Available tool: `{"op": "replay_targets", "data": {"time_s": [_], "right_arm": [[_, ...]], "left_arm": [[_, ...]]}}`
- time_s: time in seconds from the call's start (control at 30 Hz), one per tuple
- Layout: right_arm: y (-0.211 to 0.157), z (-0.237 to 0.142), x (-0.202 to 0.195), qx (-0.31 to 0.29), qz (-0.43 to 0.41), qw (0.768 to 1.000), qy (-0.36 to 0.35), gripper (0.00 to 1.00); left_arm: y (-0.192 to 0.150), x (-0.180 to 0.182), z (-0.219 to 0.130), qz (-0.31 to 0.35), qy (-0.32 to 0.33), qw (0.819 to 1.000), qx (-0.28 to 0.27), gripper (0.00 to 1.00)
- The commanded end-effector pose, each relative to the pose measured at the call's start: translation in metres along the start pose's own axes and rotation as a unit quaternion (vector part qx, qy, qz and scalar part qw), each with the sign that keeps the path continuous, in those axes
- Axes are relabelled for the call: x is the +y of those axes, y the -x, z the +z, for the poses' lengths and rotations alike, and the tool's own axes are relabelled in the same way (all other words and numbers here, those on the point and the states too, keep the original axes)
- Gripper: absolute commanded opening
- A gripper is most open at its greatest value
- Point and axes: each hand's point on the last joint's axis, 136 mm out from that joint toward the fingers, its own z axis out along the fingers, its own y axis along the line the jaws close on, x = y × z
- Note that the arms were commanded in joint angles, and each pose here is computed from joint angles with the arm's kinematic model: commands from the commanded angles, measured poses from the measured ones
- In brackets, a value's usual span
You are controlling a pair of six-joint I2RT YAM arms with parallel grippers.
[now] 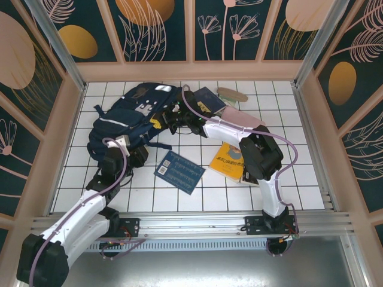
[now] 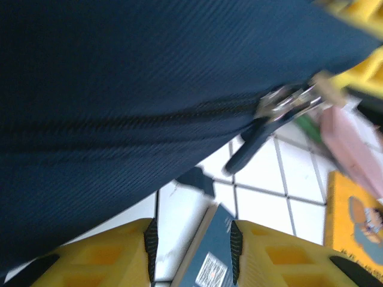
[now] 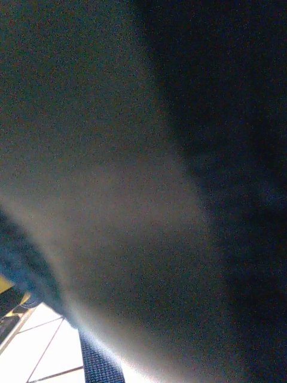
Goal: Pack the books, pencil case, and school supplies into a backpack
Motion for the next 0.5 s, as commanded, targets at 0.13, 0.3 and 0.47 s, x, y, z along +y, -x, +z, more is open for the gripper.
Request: {"op": "replay_targets", "data": {"time_s": [0.13, 0.3, 0.47], "right_arm": [[-0.017, -0.019, 0.062, 0.022, -0.115, 0.990, 0.076, 0.00], [-0.024, -0.021, 0.070, 0.049, -0.178, 0.977, 0.107, 0.00], [-0.027, -0.021, 0.065, 0.064, -0.208, 0.970, 0.106, 0.00]], "left_arm": [[0.031, -0.033, -0.035, 0.078, -0.140, 0.971, -0.177, 0.46], [0.022, -0.044, -0.037, 0.122, -0.185, 0.957, -0.187, 0.46], [0.020, -0.041, -0.041, 0.156, -0.184, 0.946, -0.215, 0.47]]}}
